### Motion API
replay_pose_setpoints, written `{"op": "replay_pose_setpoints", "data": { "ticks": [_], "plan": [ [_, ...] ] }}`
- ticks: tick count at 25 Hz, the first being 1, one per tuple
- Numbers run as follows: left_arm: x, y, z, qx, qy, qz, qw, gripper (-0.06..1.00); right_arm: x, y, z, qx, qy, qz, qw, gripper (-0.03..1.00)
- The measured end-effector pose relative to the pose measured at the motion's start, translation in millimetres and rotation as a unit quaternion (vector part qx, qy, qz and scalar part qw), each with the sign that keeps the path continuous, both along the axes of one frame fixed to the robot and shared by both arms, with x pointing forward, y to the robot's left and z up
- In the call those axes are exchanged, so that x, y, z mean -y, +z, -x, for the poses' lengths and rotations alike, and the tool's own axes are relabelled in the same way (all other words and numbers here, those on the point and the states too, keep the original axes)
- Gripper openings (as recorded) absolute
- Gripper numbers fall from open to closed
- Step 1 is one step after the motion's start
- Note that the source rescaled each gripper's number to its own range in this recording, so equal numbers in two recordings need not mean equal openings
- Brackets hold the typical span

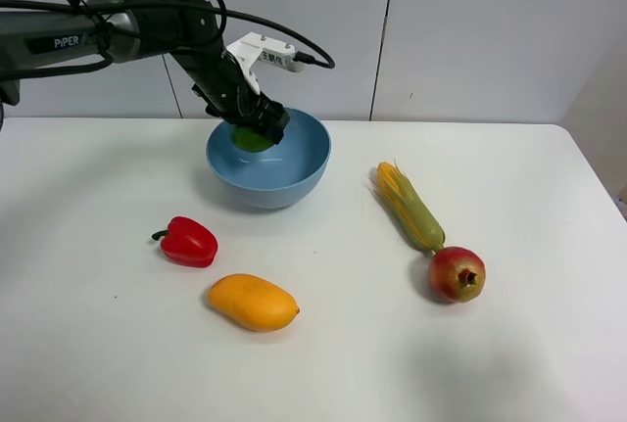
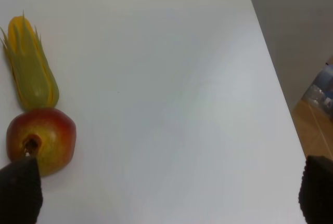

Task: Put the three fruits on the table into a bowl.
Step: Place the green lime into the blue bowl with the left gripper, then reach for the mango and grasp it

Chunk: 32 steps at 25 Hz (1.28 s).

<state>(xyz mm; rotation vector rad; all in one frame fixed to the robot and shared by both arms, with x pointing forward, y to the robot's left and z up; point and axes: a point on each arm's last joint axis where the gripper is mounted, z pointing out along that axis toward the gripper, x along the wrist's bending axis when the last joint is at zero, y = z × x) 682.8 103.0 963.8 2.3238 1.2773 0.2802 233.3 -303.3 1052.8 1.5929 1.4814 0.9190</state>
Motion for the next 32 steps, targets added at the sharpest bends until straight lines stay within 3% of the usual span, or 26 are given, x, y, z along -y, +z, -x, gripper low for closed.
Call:
{"op": "replay_pose_setpoints", "data": {
  "ticks": [3, 4, 7, 9, 14, 17, 21, 24, 26, 29, 32],
  "plan": [
    [0, -6, -1, 0.001, -0.016, -0.009, 1.0, 0.09, 0, 0, 0, 0.0, 0.0, 0.0, 1.0, 1.0],
    [0, -6, -1, 0.001, -0.019, -0.011, 1.0, 0.16, 0, 0, 0, 0.0, 0.0, 0.0, 1.0, 1.0],
    [0, -7, -2, 0.004, -0.021, -0.012, 1.0, 0.75, 0, 0, 0, 0.0, 0.0, 0.0, 1.0, 1.0],
    [0, -7, -1, 0.004, -0.021, -0.012, 1.0, 0.92, 0, 0, 0, 0.0, 0.0, 0.0, 1.0, 1.0],
    [3, 14, 7, 0.013, -0.035, -0.02, 0.999, 0.98, 0, 0, 0, 0.0, 0.0, 0.0, 1.0, 1.0],
    [11, 49, 24, 0.045, -0.083, -0.056, 0.994, 0.98, 0, 0, 0, 0.0, 0.0, 0.0, 1.0, 1.0],
    [24, 91, 61, 0.062, -0.194, -0.125, 0.971, 0.98, 0, 0, 0, 0.0, 0.0, 0.0, 1.0, 1.0],
    [32, 101, 87, 0.047, -0.298, -0.173, 0.938, 0.98, 0, 0, 0, 0.0, 0.0, 0.0, 1.0, 1.0],
    [37, 98, 104, 0.029, -0.368, -0.199, 0.908, 0.98, 0, 0, 0, 0.0, 0.0, 0.0, 1.0, 1.0],
    [40, 86, 123, 0.007, -0.428, -0.207, 0.88, 0.98, 0, 0, 0, 0.0, 0.0, 0.0, 1.0, 1.0],
    [37, 69, 141, -0.028, -0.45, -0.196, 0.871, 0.98, 0, 0, 0, 0.0, 0.0, 0.0, 1.0, 1.0]
  ]
}}
